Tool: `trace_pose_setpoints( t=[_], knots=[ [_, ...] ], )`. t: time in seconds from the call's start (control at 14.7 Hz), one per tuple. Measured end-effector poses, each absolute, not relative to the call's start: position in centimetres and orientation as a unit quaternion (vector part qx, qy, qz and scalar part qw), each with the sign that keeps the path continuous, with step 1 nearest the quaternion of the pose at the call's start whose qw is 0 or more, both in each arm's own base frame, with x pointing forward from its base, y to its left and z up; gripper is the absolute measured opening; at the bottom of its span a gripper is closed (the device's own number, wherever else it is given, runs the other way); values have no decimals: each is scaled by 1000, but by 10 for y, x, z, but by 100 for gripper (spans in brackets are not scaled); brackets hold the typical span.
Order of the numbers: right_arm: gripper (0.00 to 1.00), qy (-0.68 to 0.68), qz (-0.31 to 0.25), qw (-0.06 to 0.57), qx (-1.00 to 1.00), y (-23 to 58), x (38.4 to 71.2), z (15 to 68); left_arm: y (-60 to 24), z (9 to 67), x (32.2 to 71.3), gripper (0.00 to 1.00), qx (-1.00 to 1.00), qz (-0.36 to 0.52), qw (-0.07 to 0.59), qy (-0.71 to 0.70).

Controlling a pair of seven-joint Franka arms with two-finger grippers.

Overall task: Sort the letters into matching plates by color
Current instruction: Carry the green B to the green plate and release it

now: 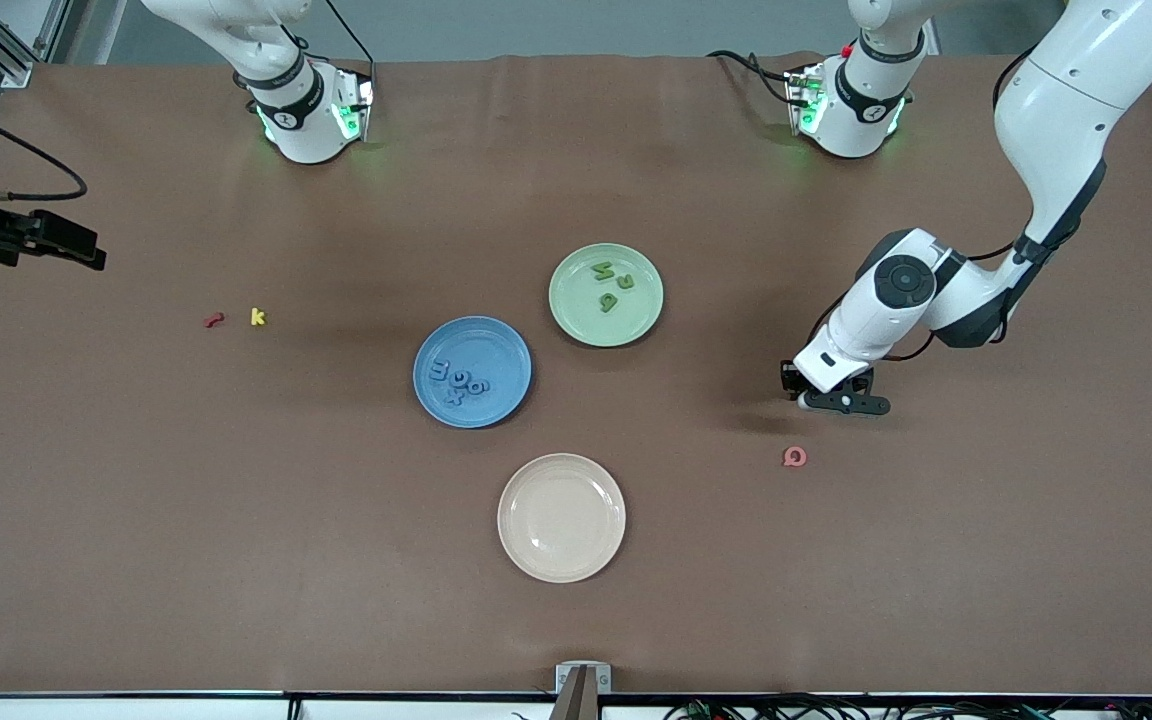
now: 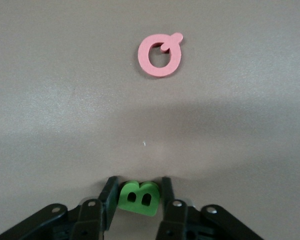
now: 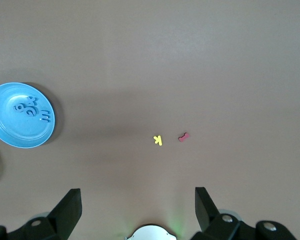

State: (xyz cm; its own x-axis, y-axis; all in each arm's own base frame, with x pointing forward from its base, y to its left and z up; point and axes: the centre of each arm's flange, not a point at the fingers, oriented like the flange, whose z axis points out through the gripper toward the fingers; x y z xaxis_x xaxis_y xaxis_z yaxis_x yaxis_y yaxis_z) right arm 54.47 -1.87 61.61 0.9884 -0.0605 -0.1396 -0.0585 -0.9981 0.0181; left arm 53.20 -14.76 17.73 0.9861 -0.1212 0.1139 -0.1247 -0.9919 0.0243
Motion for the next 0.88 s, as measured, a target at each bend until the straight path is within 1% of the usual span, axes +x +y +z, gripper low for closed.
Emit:
trace_pose_setpoints(
  t=[0.48, 0.68, 0.88],
  knots=[
    [100, -30, -52, 8, 998, -18, 524, 630, -150, 181, 535, 36, 997, 58, 15, -49],
    [100, -29, -44, 8, 999, -16, 515, 640, -179, 198, 532, 36, 998, 50, 11, -38],
    [100, -25, -42, 8, 999, -12, 508, 643, -224, 228, 522, 36, 999, 30, 3, -29]
  ],
)
